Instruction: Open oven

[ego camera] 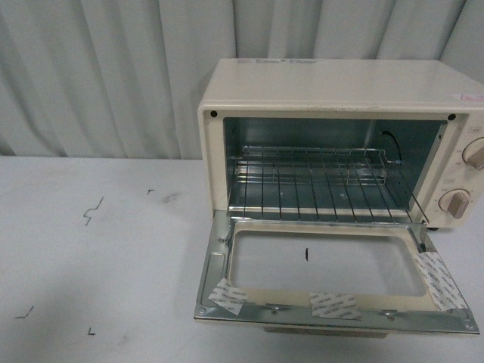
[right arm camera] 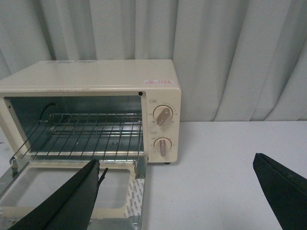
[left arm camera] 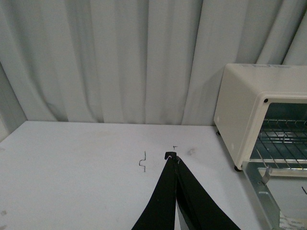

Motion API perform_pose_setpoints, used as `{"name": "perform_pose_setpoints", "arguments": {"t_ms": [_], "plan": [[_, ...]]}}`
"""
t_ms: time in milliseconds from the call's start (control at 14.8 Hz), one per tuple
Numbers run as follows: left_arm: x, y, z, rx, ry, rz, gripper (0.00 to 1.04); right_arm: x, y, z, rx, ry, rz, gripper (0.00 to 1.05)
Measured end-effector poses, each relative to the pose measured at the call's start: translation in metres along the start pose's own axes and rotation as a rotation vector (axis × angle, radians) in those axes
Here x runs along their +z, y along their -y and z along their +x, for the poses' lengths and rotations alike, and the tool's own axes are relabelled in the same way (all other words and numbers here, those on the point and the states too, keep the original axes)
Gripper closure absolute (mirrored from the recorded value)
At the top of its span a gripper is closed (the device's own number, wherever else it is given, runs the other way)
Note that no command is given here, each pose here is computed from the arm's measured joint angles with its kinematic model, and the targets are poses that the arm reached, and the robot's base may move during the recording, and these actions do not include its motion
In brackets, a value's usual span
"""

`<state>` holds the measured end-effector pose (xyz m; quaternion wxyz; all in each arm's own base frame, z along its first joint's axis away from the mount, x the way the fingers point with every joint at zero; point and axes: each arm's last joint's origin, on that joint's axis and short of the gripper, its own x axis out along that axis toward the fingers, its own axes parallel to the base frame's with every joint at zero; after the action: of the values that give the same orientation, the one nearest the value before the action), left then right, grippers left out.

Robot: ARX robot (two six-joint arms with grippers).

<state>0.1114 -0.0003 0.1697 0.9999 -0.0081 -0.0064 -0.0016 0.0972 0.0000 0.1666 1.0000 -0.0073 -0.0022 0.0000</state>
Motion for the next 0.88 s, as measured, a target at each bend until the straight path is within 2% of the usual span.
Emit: {"name": "perform_pose_setpoints", "arguments": {"t_ms": [337,472,540,810,877], "plan": [[0.000,0.000,-0.004,0.000,-0.001,0.000,1.03,0.000,0.000,0.000,0.000,0.000,0.000,0.06],[-0.007,0.000,-0.010,-0.002,-0.060,0.000,1.03,0.000,0.000,0.000,-0.001,0.000,0.000,0.06],[-0.001,0.000,-0.014,-0.002,0.008,0.000,1.03,0.000,0.000,0.000,0.000,0.000,0.000,0.06],[-0.004,0.000,-0.014,0.001,-0.013,0.001,1.03,0.000,0.000,0.000,0.000,0.000,0.000,0.06],[-0.004,0.000,-0.014,0.002,-0.013,0.000,0.97,0.000,0.000,0.000,0.000,0.000,0.000,0.06]]}}
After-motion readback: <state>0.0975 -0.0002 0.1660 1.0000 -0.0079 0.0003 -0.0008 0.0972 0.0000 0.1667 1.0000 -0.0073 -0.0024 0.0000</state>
